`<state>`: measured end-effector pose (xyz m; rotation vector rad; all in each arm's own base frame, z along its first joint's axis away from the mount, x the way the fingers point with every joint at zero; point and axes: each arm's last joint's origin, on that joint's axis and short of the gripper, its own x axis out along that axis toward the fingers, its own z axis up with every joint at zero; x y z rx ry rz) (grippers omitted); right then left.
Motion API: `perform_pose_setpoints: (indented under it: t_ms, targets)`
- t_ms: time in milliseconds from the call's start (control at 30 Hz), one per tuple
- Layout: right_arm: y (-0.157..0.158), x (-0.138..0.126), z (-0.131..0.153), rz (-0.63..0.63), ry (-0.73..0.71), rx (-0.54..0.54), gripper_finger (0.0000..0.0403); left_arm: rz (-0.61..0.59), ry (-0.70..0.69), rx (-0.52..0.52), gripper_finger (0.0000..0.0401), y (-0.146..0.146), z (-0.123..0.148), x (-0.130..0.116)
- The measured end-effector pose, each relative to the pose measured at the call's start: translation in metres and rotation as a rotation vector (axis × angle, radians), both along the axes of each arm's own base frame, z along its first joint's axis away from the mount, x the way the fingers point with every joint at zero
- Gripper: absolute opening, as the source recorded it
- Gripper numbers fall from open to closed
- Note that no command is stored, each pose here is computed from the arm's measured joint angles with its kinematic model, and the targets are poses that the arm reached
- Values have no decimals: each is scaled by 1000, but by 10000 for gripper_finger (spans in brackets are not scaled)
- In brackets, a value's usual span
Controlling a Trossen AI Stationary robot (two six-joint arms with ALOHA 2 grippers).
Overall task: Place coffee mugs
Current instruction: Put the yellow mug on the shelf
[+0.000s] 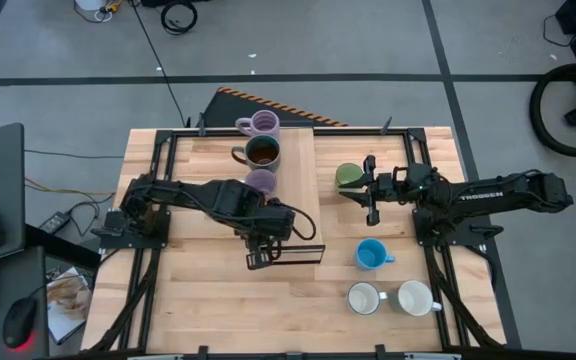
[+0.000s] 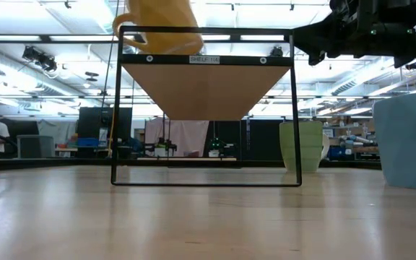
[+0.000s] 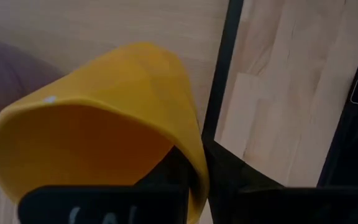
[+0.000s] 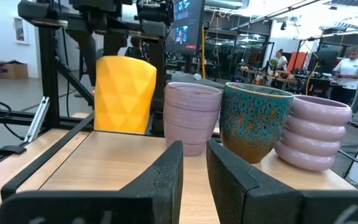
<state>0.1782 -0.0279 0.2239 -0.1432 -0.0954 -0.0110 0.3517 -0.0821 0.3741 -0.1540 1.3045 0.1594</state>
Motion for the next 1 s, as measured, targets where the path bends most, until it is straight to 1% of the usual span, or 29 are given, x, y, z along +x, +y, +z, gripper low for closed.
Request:
perform_pose_setpoints:
  t_ms: [233, 600, 733, 1000]
  targets:
    - [0, 0, 0, 0, -1, 0, 77, 0, 42, -29, 35, 0, -13, 10]
    - [0, 0, 0, 7, -2, 2, 77, -2, 49, -36, 37, 0, -15, 12]
    - [0, 0, 0, 7, -1, 2, 77, -19, 49, -28, 48, 0, -15, 12]
    - [0, 0, 0, 8, -1, 2, 77, -17, 49, 15, 85, 1, -17, 13]
